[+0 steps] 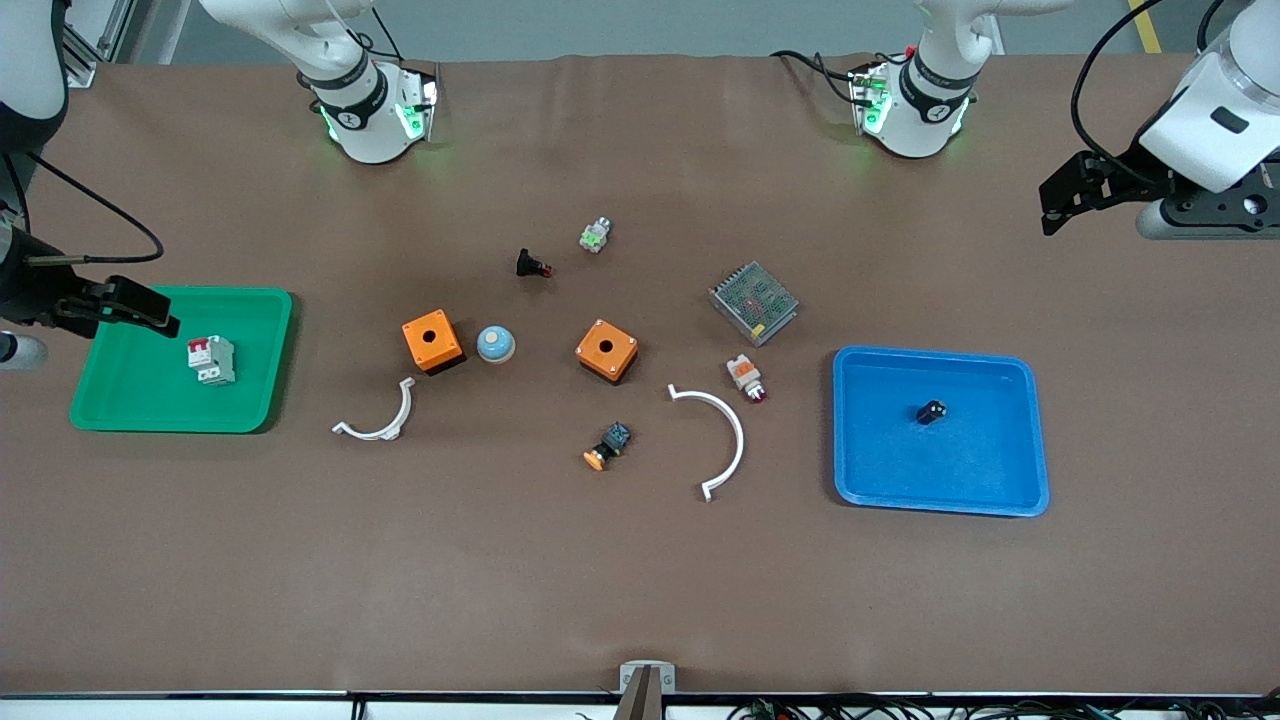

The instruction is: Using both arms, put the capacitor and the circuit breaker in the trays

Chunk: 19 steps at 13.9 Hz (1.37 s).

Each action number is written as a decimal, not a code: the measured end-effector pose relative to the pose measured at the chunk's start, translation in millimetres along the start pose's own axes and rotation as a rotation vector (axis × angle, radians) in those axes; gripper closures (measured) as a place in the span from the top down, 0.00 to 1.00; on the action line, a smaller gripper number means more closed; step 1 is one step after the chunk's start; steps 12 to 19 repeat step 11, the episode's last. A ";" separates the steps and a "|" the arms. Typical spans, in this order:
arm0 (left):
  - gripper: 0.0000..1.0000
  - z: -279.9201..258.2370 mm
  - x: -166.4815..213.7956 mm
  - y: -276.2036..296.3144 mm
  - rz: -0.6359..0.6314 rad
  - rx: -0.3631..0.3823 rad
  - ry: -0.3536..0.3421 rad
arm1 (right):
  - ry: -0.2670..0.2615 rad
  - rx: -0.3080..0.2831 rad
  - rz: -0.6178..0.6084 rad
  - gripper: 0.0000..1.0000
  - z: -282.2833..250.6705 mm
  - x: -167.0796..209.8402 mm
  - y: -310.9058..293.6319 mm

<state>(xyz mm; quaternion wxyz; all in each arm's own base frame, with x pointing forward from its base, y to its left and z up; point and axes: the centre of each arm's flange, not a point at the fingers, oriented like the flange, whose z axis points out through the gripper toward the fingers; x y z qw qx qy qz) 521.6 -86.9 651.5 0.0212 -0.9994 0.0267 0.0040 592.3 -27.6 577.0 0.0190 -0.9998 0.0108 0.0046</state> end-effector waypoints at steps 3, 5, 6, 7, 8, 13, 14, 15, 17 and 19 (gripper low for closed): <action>1.00 1.3 1.1 0.7 0.001 -0.006 -0.002 | 0.000 0.000 -0.001 1.00 0.0 0.0 -0.3; 1.00 3.1 6.0 2.4 0.003 -0.015 -0.004 | 0.000 0.000 -0.001 1.00 0.0 0.0 -0.3; 1.00 3.7 8.4 2.7 0.003 -0.017 -0.005 | 0.000 0.000 -0.001 1.00 0.0 0.0 -0.3; 1.00 4.3 10.0 2.8 0.003 -0.017 -0.005 | 0.000 0.000 -0.001 1.00 0.0 0.0 -0.3; 1.00 4.5 10.7 2.7 0.003 -0.018 -0.006 | 0.001 0.000 -0.002 1.00 -0.1 0.1 -0.3; 1.00 0.4 10.0 1.7 0.002 -0.018 -0.003 | 0.022 -0.001 -0.004 1.00 -1.9 2.4 -0.6; 1.00 0.4 10.0 1.7 0.002 -0.018 -0.003 | 0.022 -0.001 -0.004 1.00 -1.9 2.4 -0.6; 1.00 0.4 10.0 1.7 0.002 -0.018 -0.003 | 0.022 -0.001 -0.004 1.00 -1.9 2.4 -0.6; 1.00 0.4 10.0 1.7 0.002 -0.018 -0.003 | 0.022 -0.001 -0.004 1.00 -1.9 2.4 -0.6; 1.00 0.4 10.0 1.7 0.002 -0.018 -0.003 | 0.022 -0.001 -0.004 1.00 -1.9 2.4 -0.6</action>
